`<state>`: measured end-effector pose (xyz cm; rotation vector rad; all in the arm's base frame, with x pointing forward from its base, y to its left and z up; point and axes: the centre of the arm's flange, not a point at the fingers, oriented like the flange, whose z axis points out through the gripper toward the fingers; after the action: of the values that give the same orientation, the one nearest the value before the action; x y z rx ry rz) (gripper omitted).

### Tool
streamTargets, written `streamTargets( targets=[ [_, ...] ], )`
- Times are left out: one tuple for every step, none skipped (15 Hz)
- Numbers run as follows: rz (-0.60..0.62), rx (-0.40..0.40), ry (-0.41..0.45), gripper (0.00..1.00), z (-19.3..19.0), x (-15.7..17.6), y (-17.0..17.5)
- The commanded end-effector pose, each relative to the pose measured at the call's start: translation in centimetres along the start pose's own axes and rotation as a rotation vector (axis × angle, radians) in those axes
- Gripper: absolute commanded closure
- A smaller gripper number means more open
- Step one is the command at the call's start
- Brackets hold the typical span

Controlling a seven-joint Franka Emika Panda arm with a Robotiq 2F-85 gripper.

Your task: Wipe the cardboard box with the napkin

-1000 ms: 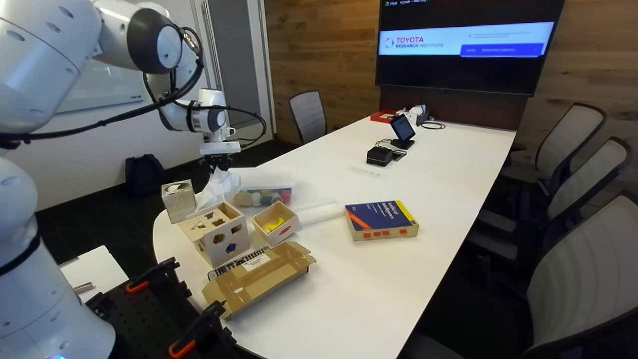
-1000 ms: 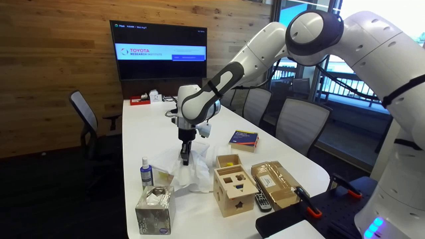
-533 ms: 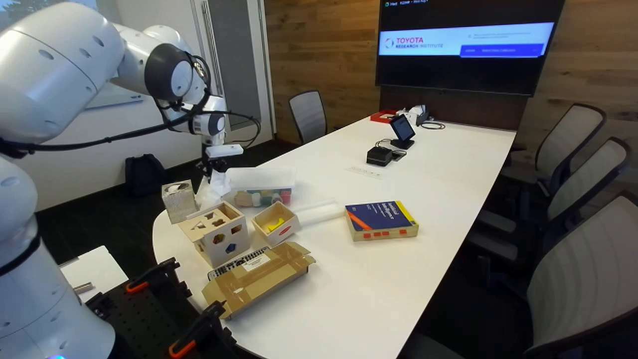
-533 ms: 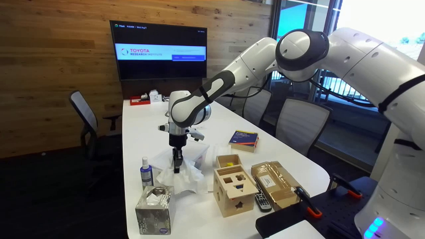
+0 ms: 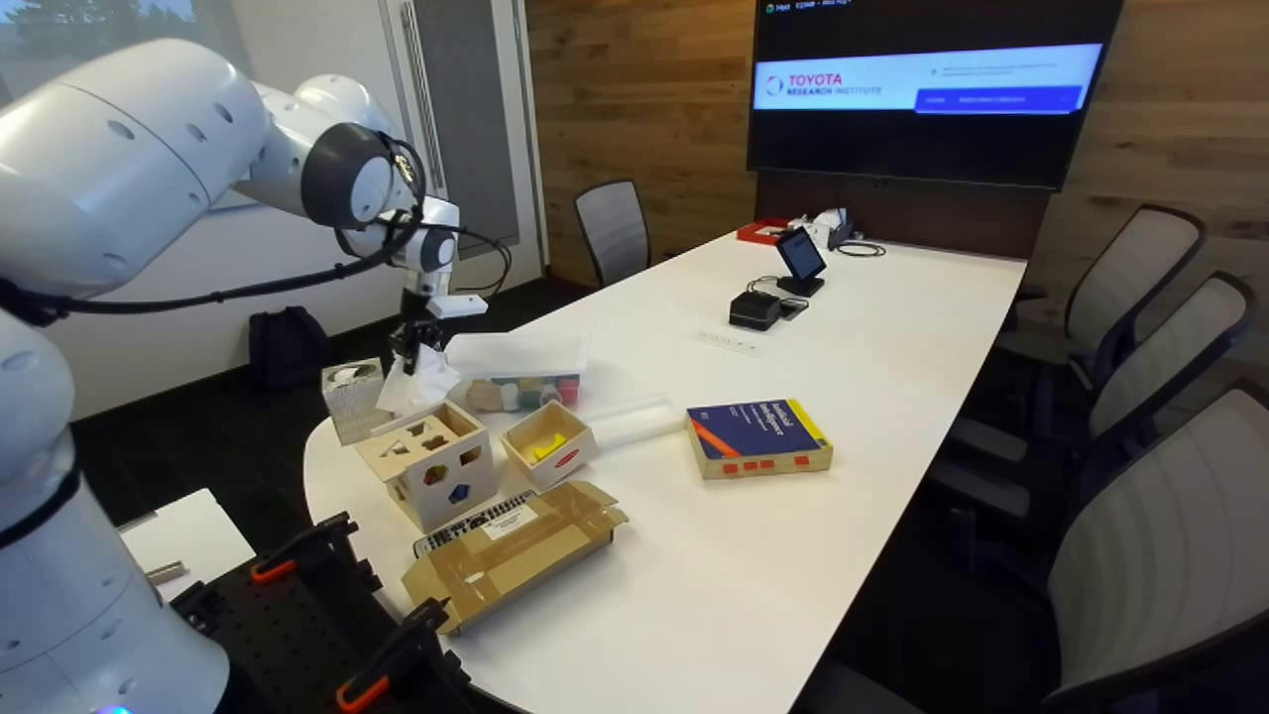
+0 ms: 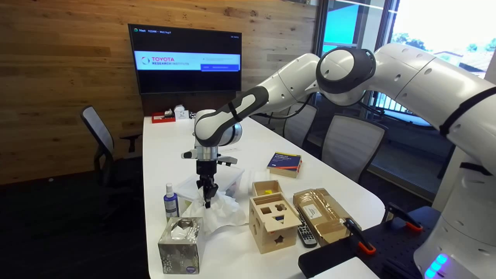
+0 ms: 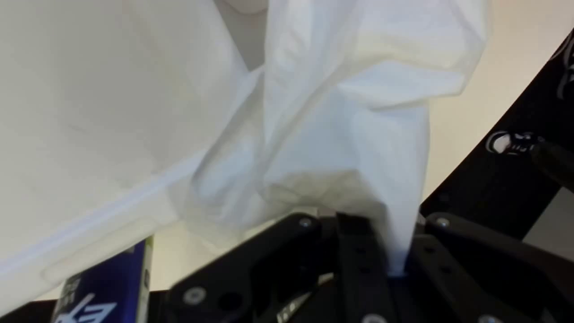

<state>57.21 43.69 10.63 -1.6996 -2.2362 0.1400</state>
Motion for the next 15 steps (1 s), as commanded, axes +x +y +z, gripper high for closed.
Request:
streamTargets(
  targets=[
    [-0.079,0.078,0.026,1.00,0.5,-0.2,1.2],
    [-0.089,0.099,0.025,1.00,0.9,-0.5,1.1],
    [-0.094,0.116,0.029,1.00,1.3,-0.8,1.0],
    [-0.093,0.138,0.028,1.00,1.8,-1.1,0.8],
    [-0.091,0.152,0.030,1.00,2.2,-1.4,0.7],
    [-0.096,0.167,0.034,1.00,2.6,-1.6,0.6],
    [-0.093,0.179,0.035,1.00,3.0,-1.8,0.5],
    [-0.095,0.192,0.037,1.00,3.4,-1.9,0.4],
    [-0.096,0.201,0.041,1.00,3.7,-2.1,0.4],
    [-0.097,0.211,0.051,1.00,4.0,-2.3,0.4],
    [-0.097,0.221,0.062,1.00,4.2,-2.5,0.4],
    [-0.097,0.232,0.069,1.00,4.4,-2.7,0.4],
    [-0.102,0.248,0.078,1.00,4.6,-2.8,0.5],
    [-0.105,0.256,0.088,1.00,4.7,-3.0,0.5],
    [-0.113,0.267,0.096,1.00,4.9,-3.2,0.5]
  ],
)
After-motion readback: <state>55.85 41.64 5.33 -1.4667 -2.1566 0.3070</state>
